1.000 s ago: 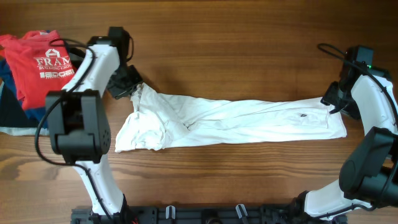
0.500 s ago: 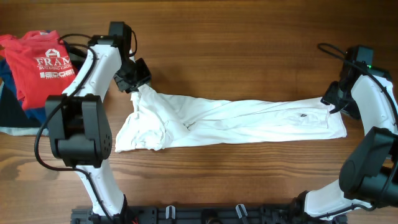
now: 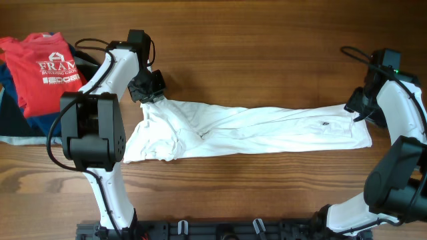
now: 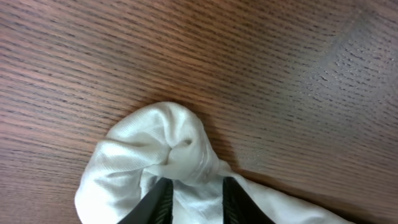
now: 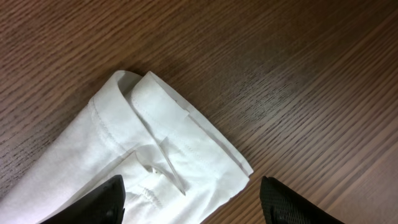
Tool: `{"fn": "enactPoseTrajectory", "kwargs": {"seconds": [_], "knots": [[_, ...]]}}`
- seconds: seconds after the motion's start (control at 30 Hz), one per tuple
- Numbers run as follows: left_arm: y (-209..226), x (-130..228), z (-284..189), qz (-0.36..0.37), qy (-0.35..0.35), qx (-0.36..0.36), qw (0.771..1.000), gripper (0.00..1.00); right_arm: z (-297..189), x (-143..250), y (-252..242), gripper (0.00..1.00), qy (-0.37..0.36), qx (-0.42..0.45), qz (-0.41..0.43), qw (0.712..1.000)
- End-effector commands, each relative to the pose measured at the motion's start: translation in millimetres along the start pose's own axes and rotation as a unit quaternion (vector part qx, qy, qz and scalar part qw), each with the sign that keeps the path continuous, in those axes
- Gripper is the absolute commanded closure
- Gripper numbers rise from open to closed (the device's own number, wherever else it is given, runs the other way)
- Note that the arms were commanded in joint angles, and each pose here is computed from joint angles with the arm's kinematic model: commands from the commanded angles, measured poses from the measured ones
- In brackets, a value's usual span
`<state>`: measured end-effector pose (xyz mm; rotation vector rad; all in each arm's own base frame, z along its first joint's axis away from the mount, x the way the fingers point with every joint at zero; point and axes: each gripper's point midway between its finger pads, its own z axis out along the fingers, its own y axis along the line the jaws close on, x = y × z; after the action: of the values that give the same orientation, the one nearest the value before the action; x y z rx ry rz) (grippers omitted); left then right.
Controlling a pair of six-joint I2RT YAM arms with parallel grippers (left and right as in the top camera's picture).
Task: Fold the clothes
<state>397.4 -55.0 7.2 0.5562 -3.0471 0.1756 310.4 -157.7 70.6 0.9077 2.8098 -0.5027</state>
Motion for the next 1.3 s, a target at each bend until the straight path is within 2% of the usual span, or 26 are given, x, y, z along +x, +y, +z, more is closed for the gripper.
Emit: {"fn": "enactPoseTrajectory", "kwargs": {"seconds": [0.0, 0.13, 0.23, 0.37, 0.57, 0.63, 0.77, 0.9, 1.07, 1.13, 1.27], "knots": [[1.5, -6.8, -10.9, 0.02, -0.021, -0.01, 1.0, 0.72, -4.2, 1.1, -1.2, 0.3, -0.004, -0.006, 0.001, 1.0], [4.1, -13.3, -25.7, 0.02, -0.048, -0.02, 0.998, 0.71, -4.3, 0.8, -1.2, 0.3, -0.005, -0.006, 0.001, 1.0], [4.1, -13.5, -25.0, 0.02, -0.048, -0.02, 0.998, 0.71, -4.3, 0.7, -1.1, 0.3, -0.005, -0.006, 0.001, 1.0], [2.3, -16.9, -25.3, 0.021, -0.055, -0.016, 0.998, 0.66, -4.2, 0.9, -1.2, 0.3, -0.004, -0.006, 0.001, 1.0], [-3.3, -17.0, -17.7, 0.029, -0.054, -0.017, 0.998, 0.65, -4.3, 0.3, -1.0, 0.3, -0.006, -0.006, 0.001, 1.0], [-7.4, -13.6, -11.0, 0.036, -0.048, -0.02, 0.998, 0.69, -4.3, 0.4, -1.0, 0.3, -0.005, -0.006, 0.001, 1.0], [-7.7, -14.3, -10.3, 0.04, -0.053, -0.029, 0.997, 0.96, -4.3, 0.5, -1.1, 0.3, -0.005, -0.006, 0.001, 1.0], [13.1, -15.8, -13.6, 0.029, -0.058, -0.076, 0.995, 0.96, -4.3, 0.5, -1.1, 0.3, -0.005, -0.006, 0.001, 1.0], [55.5, -1.8, -38.4, -0.089, -0.057, -0.147, 0.984, 0.96, -4.3, 1.0, -1.2, 0.3, -0.004, -0.006, 0.001, 1.0], [60.1, 4.8, -50.1, -0.115, -0.05, -0.136, 0.983, 0.96, -4.3, 0.7, -1.1, 0.3, -0.005, -0.006, 0.001, 1.0], [50.5, 21.8, -56.4, -0.123, -0.011, -0.094, 0.988, 0.96, -4.3, 0.6, -1.1, 0.3, -0.005, -0.006, 0.001, 1.0]]}}
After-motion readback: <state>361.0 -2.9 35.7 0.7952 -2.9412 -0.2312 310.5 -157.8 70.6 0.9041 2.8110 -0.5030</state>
